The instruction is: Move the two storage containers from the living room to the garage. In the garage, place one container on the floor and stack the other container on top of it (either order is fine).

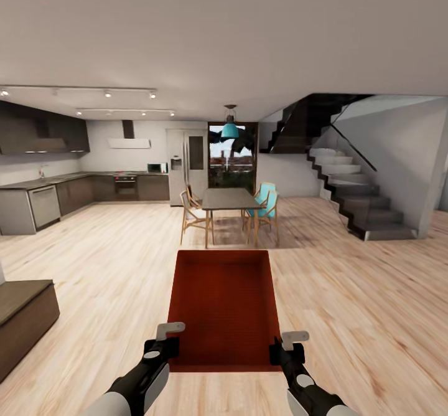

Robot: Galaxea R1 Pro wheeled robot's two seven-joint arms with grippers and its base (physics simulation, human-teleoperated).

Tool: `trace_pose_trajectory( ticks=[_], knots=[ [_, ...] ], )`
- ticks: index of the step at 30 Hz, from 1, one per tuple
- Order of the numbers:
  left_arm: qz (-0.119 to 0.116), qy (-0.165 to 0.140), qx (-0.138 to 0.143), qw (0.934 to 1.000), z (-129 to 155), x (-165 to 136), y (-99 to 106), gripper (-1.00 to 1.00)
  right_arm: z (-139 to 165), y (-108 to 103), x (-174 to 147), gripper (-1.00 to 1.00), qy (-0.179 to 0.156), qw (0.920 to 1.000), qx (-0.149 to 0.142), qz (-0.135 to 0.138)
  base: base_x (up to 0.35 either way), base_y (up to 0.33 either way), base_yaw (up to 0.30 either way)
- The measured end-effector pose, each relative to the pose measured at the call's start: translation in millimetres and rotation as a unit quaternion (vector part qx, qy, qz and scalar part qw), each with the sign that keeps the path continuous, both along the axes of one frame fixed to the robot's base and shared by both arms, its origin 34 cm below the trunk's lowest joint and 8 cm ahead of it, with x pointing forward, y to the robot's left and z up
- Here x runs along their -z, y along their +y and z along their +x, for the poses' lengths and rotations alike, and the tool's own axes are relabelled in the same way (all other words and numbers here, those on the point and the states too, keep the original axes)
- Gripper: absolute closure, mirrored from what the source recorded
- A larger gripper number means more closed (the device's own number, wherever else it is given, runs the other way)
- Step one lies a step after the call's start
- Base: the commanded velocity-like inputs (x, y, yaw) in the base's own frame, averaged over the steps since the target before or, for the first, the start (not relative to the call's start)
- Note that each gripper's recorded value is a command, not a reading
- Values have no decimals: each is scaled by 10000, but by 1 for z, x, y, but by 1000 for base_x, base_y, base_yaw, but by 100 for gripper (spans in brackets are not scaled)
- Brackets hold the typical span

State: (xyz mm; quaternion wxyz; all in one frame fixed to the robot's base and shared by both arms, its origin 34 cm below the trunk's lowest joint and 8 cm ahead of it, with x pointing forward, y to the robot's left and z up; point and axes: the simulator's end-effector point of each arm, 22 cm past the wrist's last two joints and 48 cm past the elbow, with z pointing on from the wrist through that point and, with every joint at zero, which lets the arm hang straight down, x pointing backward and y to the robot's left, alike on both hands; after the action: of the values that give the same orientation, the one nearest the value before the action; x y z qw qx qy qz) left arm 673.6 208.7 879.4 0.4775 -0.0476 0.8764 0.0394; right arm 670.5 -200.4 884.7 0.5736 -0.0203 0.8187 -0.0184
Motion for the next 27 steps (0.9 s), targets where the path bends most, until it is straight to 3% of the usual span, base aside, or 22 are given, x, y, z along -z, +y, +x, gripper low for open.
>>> trace_pose_trajectory(
  ticks=[9,27],
  knots=[
    [-1,2,-1,10000,0,0,0,100,0,0,0,100,3,10000,0,1,321,0,-23],
    [0,-4,3,10000,0,0,0,100,0,0,0,100,-6,10000,6,5,321,0,-267]
  ],
)
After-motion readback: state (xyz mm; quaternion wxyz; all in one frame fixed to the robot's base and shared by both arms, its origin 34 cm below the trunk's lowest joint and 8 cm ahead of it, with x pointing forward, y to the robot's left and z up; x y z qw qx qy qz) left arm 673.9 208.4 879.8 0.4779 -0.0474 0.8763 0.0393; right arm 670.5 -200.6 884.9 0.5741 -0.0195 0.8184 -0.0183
